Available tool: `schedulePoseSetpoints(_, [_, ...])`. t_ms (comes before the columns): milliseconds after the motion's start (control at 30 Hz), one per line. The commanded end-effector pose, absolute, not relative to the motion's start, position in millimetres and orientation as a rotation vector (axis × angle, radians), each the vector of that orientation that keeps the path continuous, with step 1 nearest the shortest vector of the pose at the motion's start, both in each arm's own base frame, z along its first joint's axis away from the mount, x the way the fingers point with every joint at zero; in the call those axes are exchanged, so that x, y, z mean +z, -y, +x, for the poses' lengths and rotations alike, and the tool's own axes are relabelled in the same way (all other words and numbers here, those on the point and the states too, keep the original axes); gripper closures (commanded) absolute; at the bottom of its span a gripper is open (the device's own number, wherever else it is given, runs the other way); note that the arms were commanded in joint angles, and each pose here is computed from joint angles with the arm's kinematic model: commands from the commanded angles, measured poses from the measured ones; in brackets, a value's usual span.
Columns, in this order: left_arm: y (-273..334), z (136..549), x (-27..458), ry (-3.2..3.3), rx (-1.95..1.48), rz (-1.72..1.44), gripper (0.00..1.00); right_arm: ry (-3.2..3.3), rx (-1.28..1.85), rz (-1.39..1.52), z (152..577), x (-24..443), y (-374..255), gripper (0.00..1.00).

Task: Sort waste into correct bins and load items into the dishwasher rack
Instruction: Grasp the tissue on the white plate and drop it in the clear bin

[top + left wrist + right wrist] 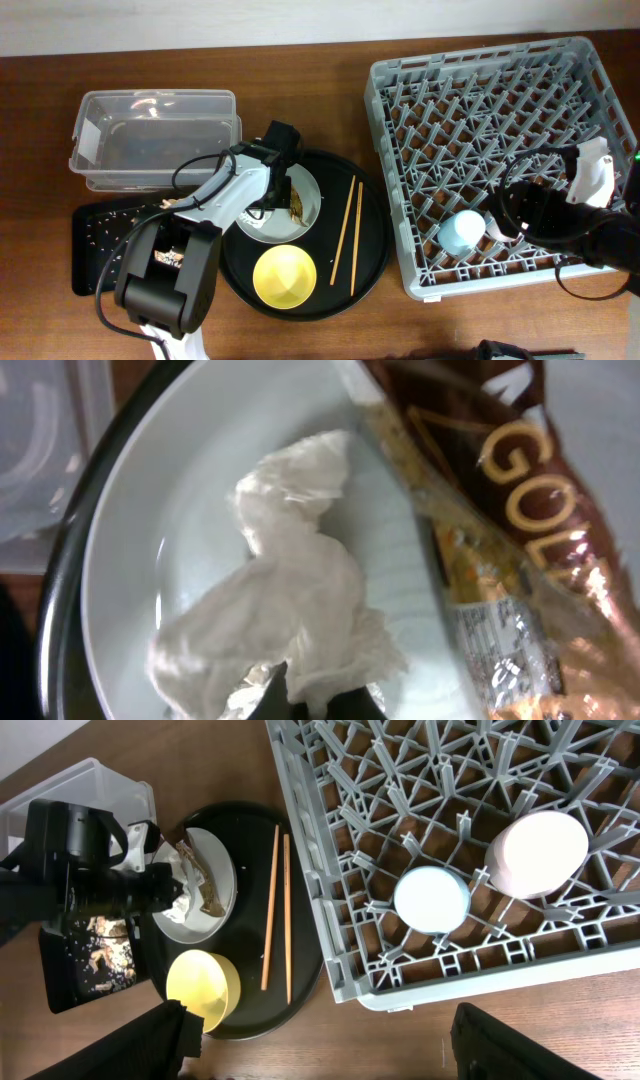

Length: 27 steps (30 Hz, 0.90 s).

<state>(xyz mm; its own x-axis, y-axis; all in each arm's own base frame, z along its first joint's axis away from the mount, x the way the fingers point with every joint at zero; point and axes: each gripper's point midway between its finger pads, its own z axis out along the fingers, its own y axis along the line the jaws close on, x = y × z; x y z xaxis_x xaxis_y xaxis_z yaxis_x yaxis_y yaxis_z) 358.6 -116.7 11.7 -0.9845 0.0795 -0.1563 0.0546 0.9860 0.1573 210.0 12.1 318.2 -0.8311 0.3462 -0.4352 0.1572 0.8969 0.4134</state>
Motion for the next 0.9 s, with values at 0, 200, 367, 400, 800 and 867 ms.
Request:
schedulePoseSetpoints(0, [121.4, 362.9, 46.3, -2.954, 0.181, 0.1, 1.0, -2.543, 0.5, 0.362, 209.7, 318.7, -12.0, 0.15])
schedulePoseSetpoints(200, [108.2, 377.7, 162.4, -2.755, 0.17, 0.081, 1.0, -2.544, 0.5, 0.363, 209.5, 318.6, -12.1, 0.15])
schedulePoseSetpoints(367, [33.9, 420.4, 186.4, -2.566, 0.346, -0.167, 1.0, -2.543, 0.501, 0.363, 209.7, 318.7, -12.1, 0.15])
schedulePoseSetpoints(400, [28.6, 428.0, 180.7, -2.567, 0.328, -0.175, 1.0, -2.543, 0.501, 0.363, 209.7, 318.7, -12.1, 0.15])
schedulePoseSetpoints(800, [78.0, 424.6, 185.1, -2.7, -0.044, -0.01, 0.24, -2.548, 0.502, 0.364, 208.7, 318.1, -12.3, 0.15])
schedulePoseSetpoints(867, [102.6, 403.8, 180.5, -2.765, -0.086, -0.017, 0.28, -2.548, 0.502, 0.364, 208.7, 318.1, -12.3, 0.15])
